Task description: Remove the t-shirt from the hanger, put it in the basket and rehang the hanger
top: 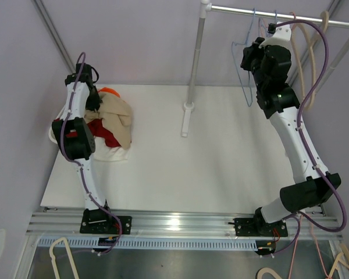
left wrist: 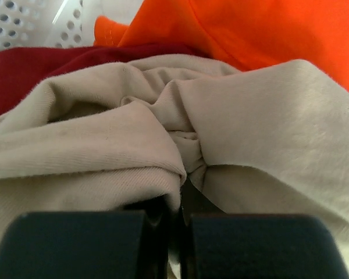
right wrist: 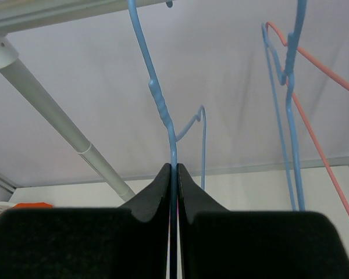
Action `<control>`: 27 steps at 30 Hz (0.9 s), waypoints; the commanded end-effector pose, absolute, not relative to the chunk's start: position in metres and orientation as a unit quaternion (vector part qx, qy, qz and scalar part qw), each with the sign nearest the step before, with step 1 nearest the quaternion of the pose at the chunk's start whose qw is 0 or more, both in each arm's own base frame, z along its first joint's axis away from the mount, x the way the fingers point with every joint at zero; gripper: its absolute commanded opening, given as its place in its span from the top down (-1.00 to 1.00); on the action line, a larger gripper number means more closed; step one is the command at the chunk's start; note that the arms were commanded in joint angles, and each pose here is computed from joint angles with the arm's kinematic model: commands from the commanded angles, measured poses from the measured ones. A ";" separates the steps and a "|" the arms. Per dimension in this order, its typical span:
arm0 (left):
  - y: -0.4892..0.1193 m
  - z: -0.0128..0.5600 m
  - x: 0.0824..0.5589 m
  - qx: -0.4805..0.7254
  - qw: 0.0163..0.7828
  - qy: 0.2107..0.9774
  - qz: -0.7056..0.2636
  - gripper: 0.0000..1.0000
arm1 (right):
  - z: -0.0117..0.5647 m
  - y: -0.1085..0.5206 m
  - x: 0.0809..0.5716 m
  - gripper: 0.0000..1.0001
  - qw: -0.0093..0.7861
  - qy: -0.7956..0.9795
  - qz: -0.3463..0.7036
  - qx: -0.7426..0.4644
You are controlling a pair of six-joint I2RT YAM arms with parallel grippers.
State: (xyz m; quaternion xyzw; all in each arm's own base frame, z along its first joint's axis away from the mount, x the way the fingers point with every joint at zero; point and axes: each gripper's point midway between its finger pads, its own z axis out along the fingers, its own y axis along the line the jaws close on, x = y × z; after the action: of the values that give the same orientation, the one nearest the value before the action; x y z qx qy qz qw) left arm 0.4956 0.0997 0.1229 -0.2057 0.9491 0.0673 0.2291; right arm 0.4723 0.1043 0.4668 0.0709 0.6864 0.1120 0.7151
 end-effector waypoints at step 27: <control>0.107 0.252 0.477 -0.203 0.331 0.917 0.091 -0.83 | 0.520 0.098 0.428 -0.08 0.741 0.656 0.131 0.057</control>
State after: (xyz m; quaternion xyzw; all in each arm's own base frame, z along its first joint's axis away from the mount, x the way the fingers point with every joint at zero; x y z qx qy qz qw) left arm 0.4824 0.1081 0.1828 -0.2050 0.9404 0.0874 0.2567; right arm 0.4473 0.1009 0.4825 0.0581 0.6868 0.1160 0.7152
